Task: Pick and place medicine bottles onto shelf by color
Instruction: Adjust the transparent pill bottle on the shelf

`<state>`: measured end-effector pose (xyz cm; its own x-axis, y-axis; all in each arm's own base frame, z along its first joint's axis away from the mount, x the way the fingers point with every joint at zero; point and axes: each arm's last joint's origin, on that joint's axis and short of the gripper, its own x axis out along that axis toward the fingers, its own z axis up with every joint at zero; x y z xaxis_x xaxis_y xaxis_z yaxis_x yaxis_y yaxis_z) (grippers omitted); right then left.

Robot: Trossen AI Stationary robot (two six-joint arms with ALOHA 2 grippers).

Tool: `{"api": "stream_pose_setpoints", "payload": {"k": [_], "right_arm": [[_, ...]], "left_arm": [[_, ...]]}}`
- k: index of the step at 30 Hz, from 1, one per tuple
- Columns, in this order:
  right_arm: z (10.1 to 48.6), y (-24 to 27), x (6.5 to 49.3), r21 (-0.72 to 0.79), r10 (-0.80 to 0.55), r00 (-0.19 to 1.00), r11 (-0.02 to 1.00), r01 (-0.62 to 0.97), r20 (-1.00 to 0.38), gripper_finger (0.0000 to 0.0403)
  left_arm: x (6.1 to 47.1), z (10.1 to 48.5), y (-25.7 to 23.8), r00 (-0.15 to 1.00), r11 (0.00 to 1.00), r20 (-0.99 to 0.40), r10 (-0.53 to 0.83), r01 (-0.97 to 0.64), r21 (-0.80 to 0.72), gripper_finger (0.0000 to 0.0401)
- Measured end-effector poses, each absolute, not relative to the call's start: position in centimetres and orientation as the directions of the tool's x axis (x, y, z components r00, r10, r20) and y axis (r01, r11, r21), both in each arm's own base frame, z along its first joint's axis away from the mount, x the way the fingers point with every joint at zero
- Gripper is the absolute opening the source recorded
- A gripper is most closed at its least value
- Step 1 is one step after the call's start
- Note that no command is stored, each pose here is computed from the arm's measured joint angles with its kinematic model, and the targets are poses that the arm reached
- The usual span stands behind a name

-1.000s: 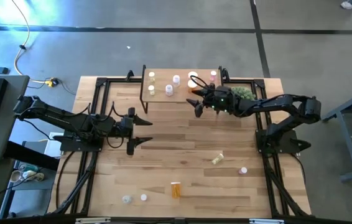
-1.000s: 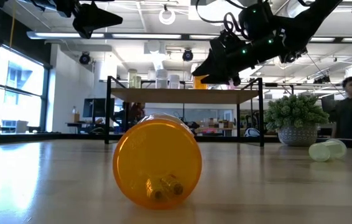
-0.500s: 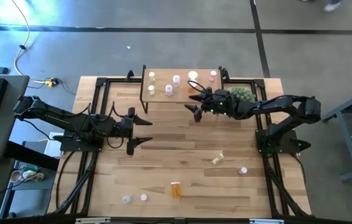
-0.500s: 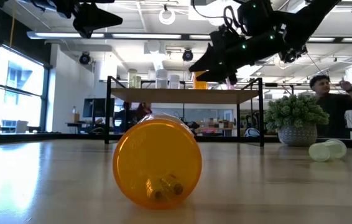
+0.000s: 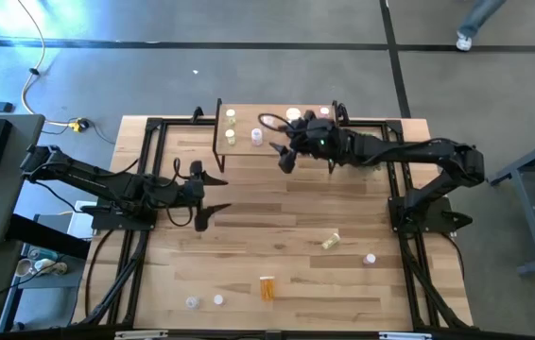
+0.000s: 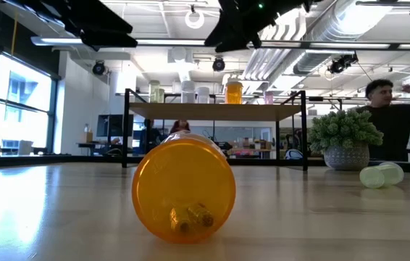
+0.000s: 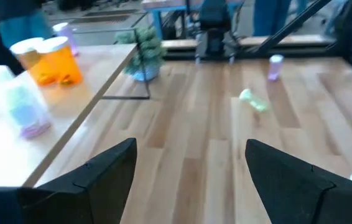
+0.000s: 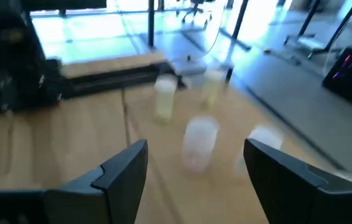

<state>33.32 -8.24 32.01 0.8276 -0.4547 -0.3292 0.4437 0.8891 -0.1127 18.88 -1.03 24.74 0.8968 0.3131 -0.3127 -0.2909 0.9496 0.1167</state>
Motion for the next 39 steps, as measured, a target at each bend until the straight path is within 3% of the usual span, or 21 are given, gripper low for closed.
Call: {"api": "stream_pose_setpoints", "payload": {"k": [9,16,27,39], "right_arm": [[36.1,-13.1,34.8,-0.245,-0.57,0.759,0.821,0.515,-0.315,0.0257],[37.5,-15.9,35.9,-0.27,-0.612,0.718,0.791,0.549,-0.332,0.0257],[34.7,-18.9,38.8,-0.284,-0.59,0.591,0.798,0.532,-0.55,0.0257],[33.3,-19.0,38.6,-0.353,-0.614,0.479,0.772,0.529,-0.627,0.0257]], "left_arm": [[18.6,24.4,0.3,0.809,0.871,-0.325,0.49,-0.438,0.223,0.0291],[18.2,23.8,1.9,0.741,0.832,-0.377,0.555,-0.496,0.248,0.0291],[17.9,23.7,3.6,0.69,0.79,-0.393,0.608,-0.576,0.212,0.0291],[17.9,23.6,3.6,0.692,0.795,-0.408,0.596,-0.578,0.182,0.0291]]}}
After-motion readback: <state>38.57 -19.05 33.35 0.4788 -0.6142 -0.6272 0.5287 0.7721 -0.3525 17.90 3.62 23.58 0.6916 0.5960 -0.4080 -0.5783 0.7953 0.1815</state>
